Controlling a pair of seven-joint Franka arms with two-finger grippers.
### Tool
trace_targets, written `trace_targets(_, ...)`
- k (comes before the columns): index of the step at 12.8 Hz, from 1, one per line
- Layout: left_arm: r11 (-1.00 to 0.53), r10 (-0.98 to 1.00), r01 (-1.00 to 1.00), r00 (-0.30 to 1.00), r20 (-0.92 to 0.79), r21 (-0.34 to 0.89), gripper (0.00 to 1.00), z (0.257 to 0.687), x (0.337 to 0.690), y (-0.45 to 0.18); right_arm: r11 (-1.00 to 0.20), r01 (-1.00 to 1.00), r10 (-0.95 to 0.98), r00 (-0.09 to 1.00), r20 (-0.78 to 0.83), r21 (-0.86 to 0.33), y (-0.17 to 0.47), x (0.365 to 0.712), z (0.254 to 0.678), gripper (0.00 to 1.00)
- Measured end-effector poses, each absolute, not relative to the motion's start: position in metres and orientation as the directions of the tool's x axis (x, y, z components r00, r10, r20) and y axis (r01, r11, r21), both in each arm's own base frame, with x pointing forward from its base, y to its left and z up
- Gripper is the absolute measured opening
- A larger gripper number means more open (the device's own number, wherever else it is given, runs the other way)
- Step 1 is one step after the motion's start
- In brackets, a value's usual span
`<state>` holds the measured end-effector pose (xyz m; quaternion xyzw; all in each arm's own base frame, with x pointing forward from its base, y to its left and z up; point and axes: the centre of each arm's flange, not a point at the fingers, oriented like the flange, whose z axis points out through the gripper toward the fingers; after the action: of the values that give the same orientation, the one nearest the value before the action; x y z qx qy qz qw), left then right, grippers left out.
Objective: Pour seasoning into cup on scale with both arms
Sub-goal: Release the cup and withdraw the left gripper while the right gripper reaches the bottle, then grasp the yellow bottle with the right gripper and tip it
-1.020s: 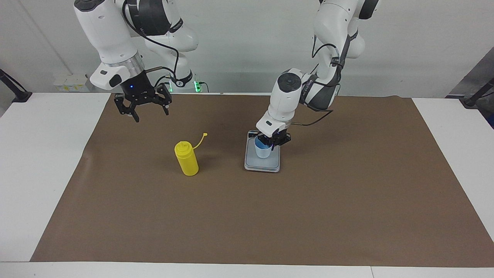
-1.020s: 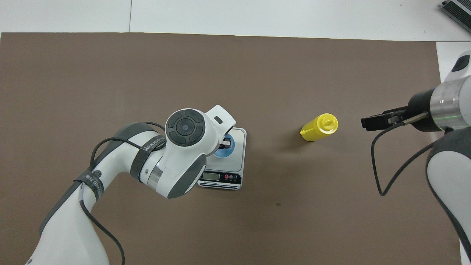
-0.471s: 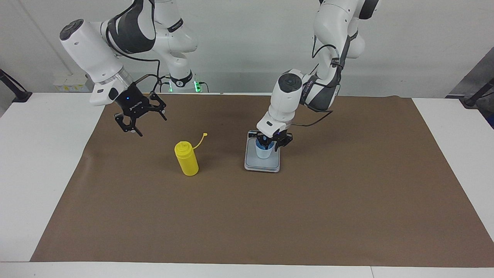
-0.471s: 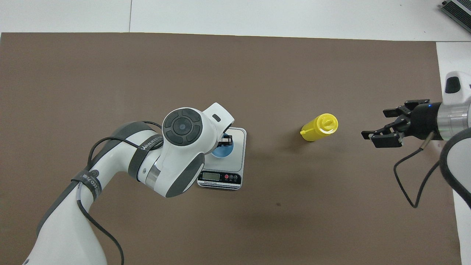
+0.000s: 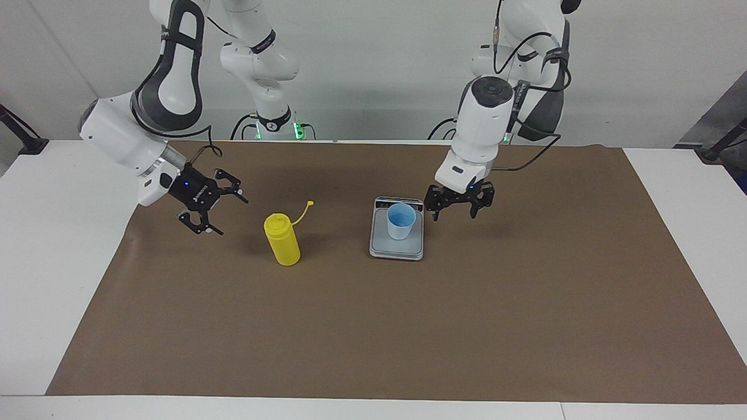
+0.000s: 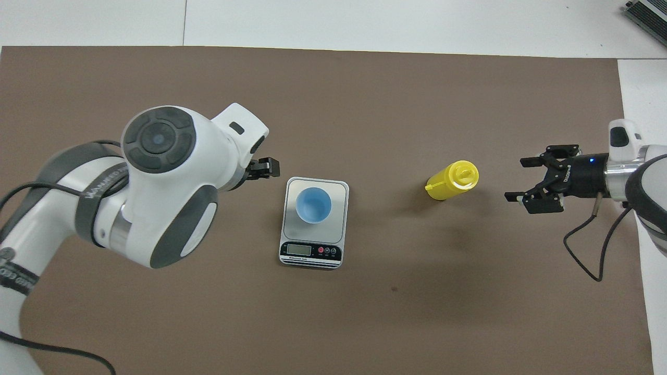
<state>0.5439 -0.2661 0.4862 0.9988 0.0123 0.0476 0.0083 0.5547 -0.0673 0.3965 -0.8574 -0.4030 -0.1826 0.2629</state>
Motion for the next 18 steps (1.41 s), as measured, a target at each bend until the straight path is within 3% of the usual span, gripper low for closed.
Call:
trace_targets(4, -0.998, -0.052, -0.05, 0.995, 0.084, -0.025, 1.0, 0.538, 0.553, -0.166, -0.453, 0.832, 0.598, 0.551, 0.583, -0.321, -0.073, 0.545, 0.343, 1.0)
trace_targets(10, -0.988, -0.153, -0.152, 0.988, 0.035, -0.019, 1.0, 0.577, 0.554, -0.056, -0.378, 0.85, 0.557, 0.526, 0.643, -0.368, -0.036, 0.551, 0.294, 1.0)
trace_targets(13, -0.988, -0.153, -0.153, 0.988, 0.02, -0.013, 1.0, 0.597, 0.553, -0.043, -0.385, 0.852, 0.555, 0.52, 0.649, -0.354, -0.005, 0.555, 0.287, 1.0)
trace_targets(18, -0.987, -0.16, -0.16, 0.987, 0.002, -0.009, 1.0, 0.605, 0.554, -0.047, -0.422, 0.878, 0.554, 0.445, 0.703, -0.224, 0.004, 0.566, 0.283, 1.0)
